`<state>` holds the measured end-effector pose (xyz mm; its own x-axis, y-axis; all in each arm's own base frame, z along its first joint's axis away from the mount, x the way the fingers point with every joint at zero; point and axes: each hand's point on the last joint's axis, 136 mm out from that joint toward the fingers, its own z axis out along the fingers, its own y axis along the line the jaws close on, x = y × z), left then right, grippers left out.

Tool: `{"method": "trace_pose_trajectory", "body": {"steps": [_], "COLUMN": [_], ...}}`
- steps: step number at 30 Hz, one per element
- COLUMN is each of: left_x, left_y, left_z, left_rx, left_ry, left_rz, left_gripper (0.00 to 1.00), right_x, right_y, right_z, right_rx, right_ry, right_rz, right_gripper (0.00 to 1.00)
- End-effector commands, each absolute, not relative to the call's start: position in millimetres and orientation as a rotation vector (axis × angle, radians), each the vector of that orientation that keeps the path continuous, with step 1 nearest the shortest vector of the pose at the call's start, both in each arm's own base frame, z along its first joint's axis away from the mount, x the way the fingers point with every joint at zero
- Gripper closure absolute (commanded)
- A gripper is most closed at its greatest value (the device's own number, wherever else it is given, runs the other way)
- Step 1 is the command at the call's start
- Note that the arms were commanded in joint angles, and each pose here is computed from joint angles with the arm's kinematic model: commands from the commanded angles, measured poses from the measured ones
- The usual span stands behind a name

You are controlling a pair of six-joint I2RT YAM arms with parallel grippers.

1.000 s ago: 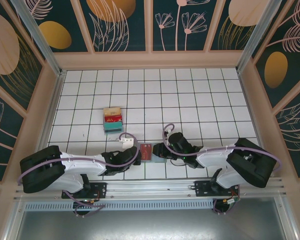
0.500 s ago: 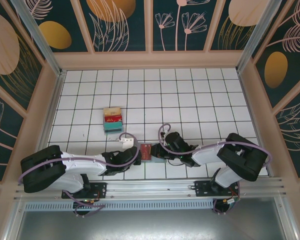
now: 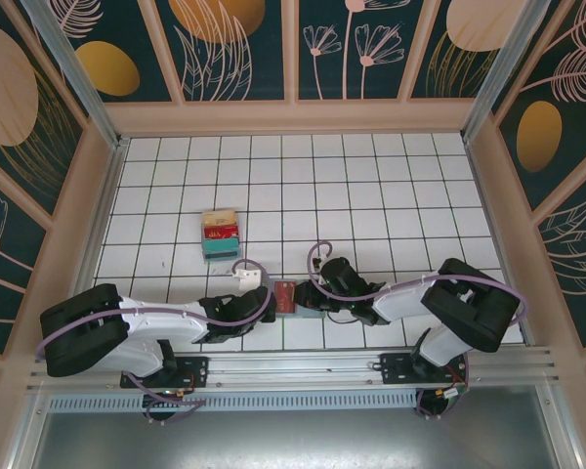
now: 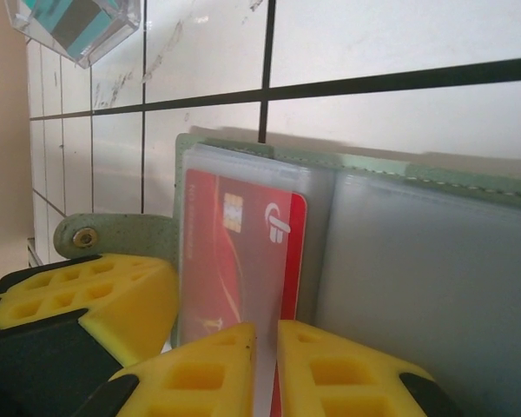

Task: Take the credit cards out of the card holder

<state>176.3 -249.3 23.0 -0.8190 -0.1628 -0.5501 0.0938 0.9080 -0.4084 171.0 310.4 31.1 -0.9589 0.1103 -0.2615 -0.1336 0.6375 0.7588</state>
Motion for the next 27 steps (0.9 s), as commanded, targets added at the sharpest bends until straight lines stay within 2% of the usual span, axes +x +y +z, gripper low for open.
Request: {"method": "trace_pose_trajectory", "body": {"steps": [1, 21, 27], "left_x": [174, 174, 175], "left_y": [-241, -243, -245], "left_z": [18, 17, 18], "left_rx": [-0.063, -0.057, -0.056], "left_ry": [2.482, 2.486, 2.484], "left_rz": [-0.544, -0.547, -0.552], "left_gripper": [0.97, 0.98, 0.98], "right_x": [175, 175, 175], "right_y": [309, 305, 303], "right_z": [37, 55, 45], "right_rx": [-0.005, -0.033, -0.039], "right_ry": [2.566, 2.518, 2.547], "right_rz": [1.19, 1.194, 1.16], "right_gripper": [0.83, 0.78, 0.77]}}
